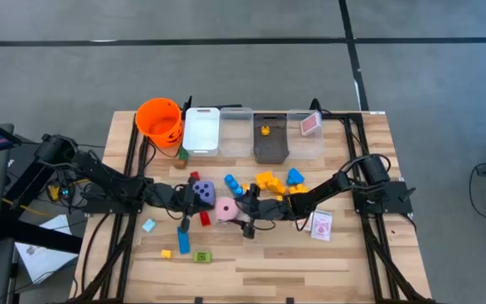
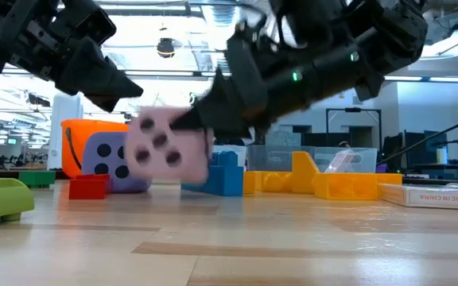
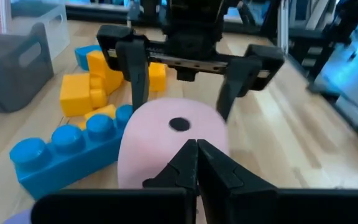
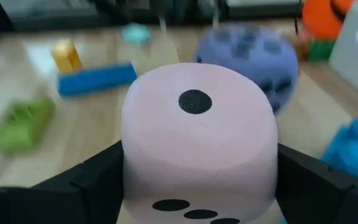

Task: Pick & Place Toys
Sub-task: Put the pink die into the left transparent bin

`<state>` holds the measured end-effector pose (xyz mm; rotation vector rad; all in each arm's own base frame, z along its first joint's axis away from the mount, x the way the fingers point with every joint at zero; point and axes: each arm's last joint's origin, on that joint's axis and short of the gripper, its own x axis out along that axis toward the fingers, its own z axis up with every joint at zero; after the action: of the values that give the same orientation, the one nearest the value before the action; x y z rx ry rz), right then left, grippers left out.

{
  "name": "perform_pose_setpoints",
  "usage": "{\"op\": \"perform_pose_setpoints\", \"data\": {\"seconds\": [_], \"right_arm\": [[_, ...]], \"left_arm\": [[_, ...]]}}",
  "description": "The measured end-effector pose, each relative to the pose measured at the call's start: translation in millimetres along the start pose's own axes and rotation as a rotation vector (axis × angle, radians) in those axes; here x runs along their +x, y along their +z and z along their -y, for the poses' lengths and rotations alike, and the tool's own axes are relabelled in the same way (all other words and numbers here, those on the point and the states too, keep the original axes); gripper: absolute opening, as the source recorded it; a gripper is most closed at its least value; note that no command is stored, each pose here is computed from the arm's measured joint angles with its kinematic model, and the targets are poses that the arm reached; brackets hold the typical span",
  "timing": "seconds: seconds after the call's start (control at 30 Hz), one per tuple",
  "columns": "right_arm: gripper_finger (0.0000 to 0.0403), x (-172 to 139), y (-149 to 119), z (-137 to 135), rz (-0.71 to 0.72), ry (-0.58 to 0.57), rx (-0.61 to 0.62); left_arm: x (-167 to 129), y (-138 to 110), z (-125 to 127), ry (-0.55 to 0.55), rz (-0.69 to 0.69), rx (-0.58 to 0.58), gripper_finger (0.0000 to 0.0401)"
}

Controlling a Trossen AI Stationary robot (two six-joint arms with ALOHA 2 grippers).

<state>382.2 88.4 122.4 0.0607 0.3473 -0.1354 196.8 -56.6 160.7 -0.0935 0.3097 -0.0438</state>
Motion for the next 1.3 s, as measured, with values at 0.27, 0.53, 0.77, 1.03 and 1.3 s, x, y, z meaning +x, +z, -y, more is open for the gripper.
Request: {"op": "perform_pose_setpoints", "data": {"seconds": [0.27,0.53,0.77,1.03,1.3], "right_arm": [[0.0337,-18,35,-5,0.116,-0.016,-0.039],[0.0333,-44,79,15,0.212,-0.298,-0.101],[0.0336,-43,102,78,0.228,-0.541,-0.108],[0.0342,-36,107,184,0.264,-0.542,0.048],[0.0366,-42,110,220,0.365,-0.471,0.304]], "left_arm": [[-6,21,2,-0.022,0.186,0.003,0.0],[-47,59,-8,0.201,0.455,0.07,0.0],[-75,69,-15,0.304,0.526,0.063,0.0],[-72,59,-16,0.302,0.413,0.079,0.0],[-72,59,-16,0.302,0.417,0.075,0.0]]}}
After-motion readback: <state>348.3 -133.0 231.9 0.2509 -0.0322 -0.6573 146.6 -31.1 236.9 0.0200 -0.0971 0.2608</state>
